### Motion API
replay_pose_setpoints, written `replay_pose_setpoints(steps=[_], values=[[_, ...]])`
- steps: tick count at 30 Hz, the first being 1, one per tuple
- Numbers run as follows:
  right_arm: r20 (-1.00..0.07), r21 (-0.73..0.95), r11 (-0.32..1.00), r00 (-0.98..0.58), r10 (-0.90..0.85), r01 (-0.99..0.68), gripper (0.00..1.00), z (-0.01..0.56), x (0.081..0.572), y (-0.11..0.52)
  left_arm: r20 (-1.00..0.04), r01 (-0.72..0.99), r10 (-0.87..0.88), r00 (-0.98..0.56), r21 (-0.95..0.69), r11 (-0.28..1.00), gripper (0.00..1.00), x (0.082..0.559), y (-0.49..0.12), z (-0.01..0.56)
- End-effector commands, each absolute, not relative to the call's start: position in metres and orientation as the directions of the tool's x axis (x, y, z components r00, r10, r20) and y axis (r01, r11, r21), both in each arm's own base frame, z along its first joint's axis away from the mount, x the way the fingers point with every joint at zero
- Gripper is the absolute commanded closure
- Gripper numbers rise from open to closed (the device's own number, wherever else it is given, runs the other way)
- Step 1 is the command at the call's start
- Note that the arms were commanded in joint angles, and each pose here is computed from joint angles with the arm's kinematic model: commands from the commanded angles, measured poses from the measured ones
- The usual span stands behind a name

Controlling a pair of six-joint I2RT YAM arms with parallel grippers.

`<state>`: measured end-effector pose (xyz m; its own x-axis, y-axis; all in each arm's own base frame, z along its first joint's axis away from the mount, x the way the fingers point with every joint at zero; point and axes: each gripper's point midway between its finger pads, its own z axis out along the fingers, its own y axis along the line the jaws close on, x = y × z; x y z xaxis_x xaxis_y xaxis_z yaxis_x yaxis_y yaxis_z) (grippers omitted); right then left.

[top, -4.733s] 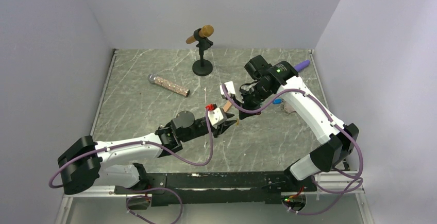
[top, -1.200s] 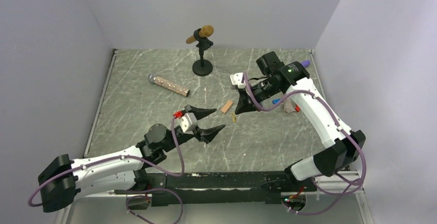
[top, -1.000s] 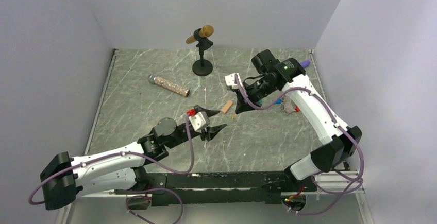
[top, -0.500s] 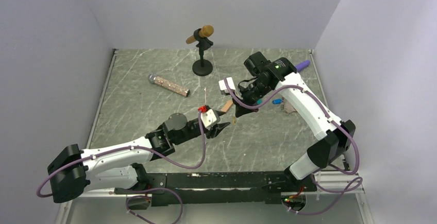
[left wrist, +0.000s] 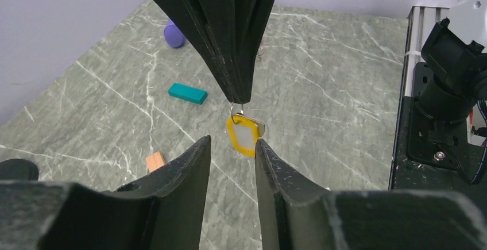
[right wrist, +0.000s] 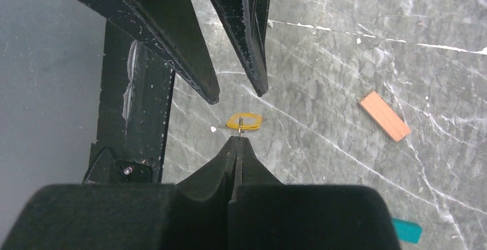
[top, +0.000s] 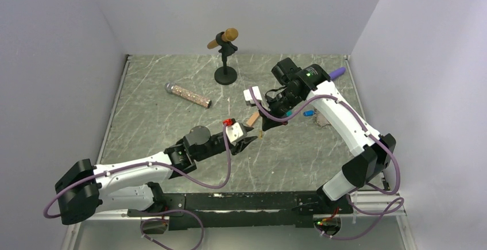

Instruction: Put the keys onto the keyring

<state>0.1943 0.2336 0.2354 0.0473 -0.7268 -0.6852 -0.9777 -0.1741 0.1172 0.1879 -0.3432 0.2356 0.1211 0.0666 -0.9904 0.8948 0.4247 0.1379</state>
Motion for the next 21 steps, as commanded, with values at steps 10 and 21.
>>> replay_pose_setpoints(steps=[10, 21], values=[[-0.703, 0.108, -0.198, 0.066, -0.708, -0.974, 1.00, 0.243, 0.187, 0.237, -0.985, 0.909, -0.010, 0.170, 0.153, 0.387, 0.73, 0.188, -0.361, 0.270], [-0.711, 0.113, -0.212, 0.070, -0.699, -0.971, 1.00, 0.244, 0.185, 0.240, -0.986, 0.913, 0.002, 0.169, 0.158, 0.377, 1.00, 0.189, -0.364, 0.268]])
